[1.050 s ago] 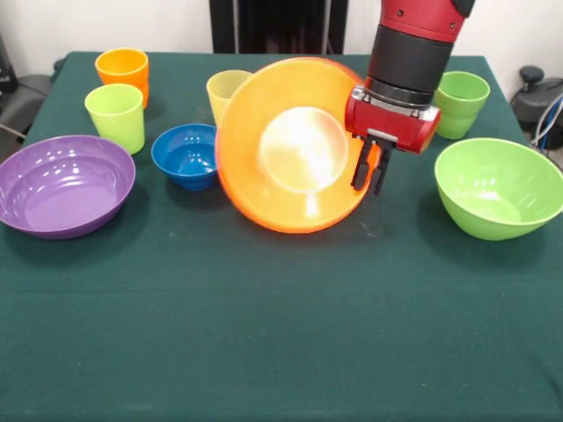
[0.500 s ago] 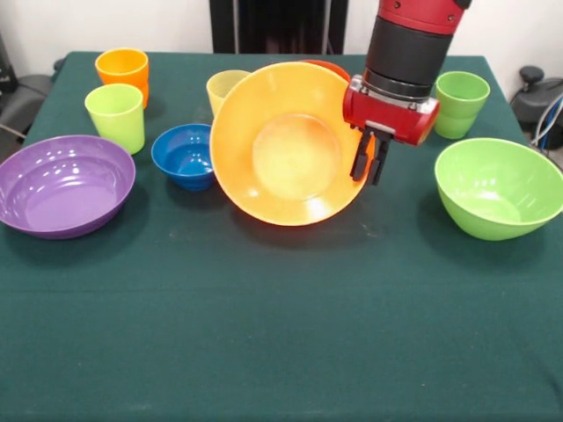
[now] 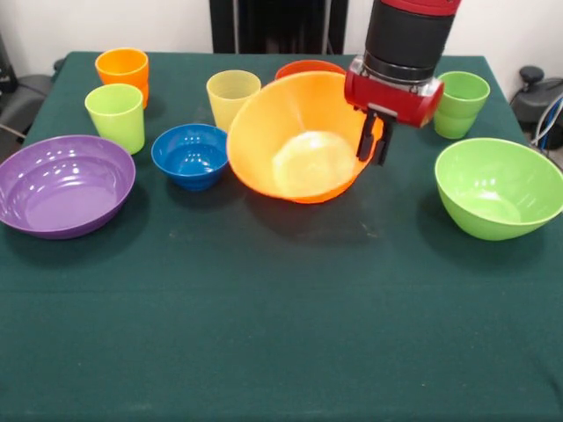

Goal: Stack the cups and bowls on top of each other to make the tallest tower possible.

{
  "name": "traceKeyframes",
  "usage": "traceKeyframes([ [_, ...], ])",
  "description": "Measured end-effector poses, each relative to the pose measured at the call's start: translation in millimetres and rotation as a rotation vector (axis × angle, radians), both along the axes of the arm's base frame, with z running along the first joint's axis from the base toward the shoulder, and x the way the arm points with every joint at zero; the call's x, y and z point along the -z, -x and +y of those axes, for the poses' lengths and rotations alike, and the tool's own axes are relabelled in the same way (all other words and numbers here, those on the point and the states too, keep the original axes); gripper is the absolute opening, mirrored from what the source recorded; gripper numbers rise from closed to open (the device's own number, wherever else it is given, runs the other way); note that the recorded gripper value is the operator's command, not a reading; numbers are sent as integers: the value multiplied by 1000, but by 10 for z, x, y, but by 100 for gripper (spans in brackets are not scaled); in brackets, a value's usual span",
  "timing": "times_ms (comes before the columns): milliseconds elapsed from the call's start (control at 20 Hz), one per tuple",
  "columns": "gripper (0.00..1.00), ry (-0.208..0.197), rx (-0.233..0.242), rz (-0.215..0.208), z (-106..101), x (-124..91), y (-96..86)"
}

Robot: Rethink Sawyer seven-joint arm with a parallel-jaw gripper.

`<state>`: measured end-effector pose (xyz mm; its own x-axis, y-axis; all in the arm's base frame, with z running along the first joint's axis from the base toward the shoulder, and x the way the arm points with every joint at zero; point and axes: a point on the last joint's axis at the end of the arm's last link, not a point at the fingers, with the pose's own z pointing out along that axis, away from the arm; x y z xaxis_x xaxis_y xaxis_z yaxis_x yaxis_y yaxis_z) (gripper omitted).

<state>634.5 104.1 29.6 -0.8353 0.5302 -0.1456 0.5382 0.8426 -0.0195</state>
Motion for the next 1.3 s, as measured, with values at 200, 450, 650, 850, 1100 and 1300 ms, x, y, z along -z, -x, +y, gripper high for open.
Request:
traceKeyframes([
  [200, 0, -84, 33, 124, 6, -54, 60],
  [450, 0, -245, 77, 345, 72, -114, 167],
  [650, 0, -369, 91, 447, 203, -174, 154],
  [850, 0, -459, 83, 510, 345, -244, 95],
  [1100, 0, -566, 55, 582, 560, -371, -10],
  [1300, 0, -669, -1, 653, 780, -450, -166],
])
